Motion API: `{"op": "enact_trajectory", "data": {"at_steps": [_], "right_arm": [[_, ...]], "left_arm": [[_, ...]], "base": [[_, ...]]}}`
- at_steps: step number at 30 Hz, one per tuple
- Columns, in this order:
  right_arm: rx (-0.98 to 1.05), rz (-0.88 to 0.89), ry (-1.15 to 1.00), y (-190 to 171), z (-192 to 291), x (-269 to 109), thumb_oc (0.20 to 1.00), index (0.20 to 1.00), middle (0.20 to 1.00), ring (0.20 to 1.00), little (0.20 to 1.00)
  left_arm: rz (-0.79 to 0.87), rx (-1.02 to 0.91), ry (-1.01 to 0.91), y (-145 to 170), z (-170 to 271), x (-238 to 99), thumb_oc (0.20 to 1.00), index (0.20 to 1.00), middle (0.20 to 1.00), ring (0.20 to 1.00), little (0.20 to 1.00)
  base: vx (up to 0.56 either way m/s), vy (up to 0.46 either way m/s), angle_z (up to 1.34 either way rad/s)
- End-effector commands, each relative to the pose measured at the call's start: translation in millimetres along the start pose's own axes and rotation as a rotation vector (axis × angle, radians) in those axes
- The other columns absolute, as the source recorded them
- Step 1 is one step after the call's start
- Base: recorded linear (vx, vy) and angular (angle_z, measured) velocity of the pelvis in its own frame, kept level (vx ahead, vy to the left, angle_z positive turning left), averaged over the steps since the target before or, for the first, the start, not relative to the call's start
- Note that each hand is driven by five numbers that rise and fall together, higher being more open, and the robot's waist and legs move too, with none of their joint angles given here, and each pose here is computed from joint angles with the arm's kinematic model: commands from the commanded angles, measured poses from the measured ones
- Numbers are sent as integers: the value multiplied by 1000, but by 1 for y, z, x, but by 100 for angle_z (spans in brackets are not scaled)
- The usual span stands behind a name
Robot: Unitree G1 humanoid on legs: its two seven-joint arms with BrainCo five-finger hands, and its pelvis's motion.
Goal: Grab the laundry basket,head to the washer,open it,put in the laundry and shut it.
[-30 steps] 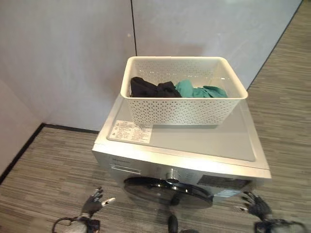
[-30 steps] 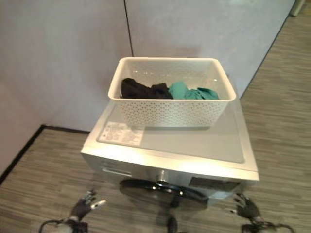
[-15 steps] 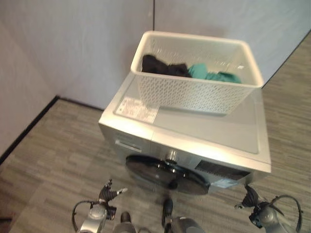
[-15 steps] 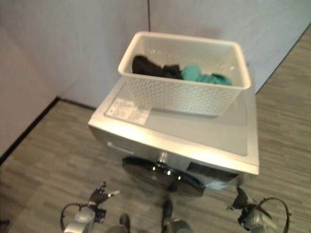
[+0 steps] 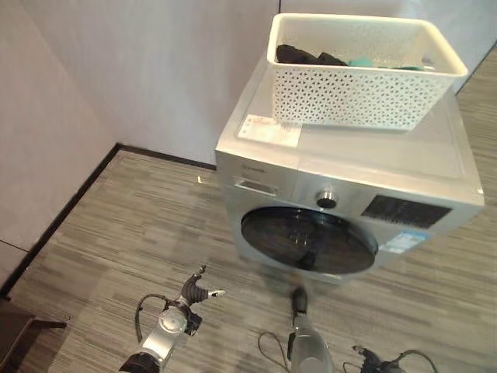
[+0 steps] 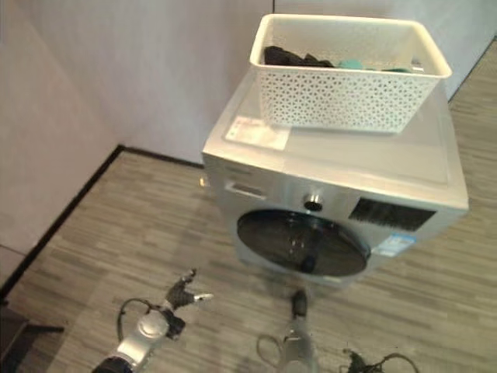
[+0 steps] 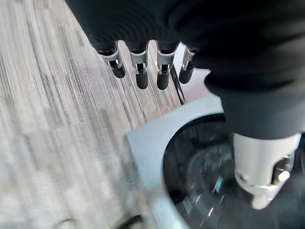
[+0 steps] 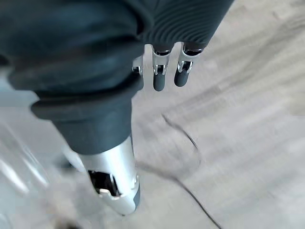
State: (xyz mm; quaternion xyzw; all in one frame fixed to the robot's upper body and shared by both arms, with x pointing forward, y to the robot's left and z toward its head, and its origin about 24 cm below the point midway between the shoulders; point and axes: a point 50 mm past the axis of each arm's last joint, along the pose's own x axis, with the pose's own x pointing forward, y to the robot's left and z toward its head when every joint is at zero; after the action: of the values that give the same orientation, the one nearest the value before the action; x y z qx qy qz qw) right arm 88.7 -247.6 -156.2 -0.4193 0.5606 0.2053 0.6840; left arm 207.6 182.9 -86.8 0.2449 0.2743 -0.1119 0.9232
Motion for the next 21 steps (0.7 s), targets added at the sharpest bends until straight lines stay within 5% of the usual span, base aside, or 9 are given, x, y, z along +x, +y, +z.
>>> {"op": "enact_trajectory", "data": {"at_steps": [1,8,21], "right_arm": [[-70,-76,-52,-27,16,0,1000,1000,1000,1000,1000],[5,-123,-48,-37,11,-1,1000,1000,1000,1000,1000],[11,-639,-325,-176,34,-72,1000,1000,1000,1000,1000]], "left_arm": [[57,15,-100,23,17,2,1000,1000,1000,1000,1000],[56,11,-35,25,-1,-5,1000,1000,1000,1000,1000],[129,-69,60,39,-34,-28,1000,1000,1000,1000,1000]], "base": [[-199,85,16],[-153,-15,10],[-17,-159,-12]]}}
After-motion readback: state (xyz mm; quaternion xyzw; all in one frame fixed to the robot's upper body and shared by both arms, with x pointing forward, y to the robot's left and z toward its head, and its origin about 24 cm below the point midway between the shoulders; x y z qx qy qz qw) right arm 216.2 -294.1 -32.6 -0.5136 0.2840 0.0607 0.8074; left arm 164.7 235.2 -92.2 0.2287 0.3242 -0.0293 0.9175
